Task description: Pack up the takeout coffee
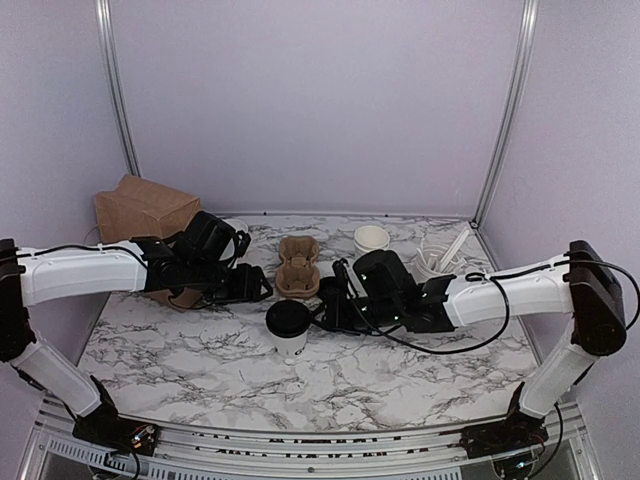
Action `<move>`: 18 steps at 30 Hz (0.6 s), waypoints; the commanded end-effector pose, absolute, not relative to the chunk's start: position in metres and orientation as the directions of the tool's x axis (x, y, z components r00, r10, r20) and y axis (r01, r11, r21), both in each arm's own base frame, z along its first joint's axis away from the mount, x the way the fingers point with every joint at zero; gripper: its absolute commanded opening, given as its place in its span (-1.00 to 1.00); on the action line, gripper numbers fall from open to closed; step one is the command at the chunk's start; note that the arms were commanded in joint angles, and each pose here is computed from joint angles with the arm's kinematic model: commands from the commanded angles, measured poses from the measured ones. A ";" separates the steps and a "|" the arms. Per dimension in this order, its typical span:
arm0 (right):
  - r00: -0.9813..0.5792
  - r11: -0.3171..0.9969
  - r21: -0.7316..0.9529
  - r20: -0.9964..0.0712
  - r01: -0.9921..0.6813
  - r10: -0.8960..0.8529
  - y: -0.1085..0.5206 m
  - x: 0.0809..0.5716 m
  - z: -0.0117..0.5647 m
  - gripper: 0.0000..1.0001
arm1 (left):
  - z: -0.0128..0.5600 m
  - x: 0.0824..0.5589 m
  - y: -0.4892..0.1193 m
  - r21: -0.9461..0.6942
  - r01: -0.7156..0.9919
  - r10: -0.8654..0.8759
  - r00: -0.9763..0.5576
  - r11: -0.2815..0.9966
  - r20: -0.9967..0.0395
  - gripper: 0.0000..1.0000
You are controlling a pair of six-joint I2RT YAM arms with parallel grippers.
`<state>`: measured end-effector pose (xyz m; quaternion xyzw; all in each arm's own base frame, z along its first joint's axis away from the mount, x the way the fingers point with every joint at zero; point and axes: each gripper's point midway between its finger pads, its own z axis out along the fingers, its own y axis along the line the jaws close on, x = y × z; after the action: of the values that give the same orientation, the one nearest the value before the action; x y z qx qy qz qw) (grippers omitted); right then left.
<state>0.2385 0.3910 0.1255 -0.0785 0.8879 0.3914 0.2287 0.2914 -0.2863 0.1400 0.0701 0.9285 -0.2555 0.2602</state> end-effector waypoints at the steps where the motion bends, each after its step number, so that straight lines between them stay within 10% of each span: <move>1: -0.867 0.676 0.652 -0.497 -0.345 0.037 0.401 0.243 0.138 -0.33 | 0.126 0.286 -0.288 -0.435 0.272 0.033 -0.875 0.858 -0.483 0.33; 18: -0.863 0.672 0.639 -0.506 -0.375 0.000 0.415 0.248 0.138 -0.36 | 0.114 0.266 -0.285 -0.444 0.266 0.038 -0.888 0.856 -0.459 0.25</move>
<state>0.2452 0.4029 0.1248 -0.0912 0.8893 0.3841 0.2310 0.2754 -0.2846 0.1106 0.0781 0.9393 -0.2485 0.2235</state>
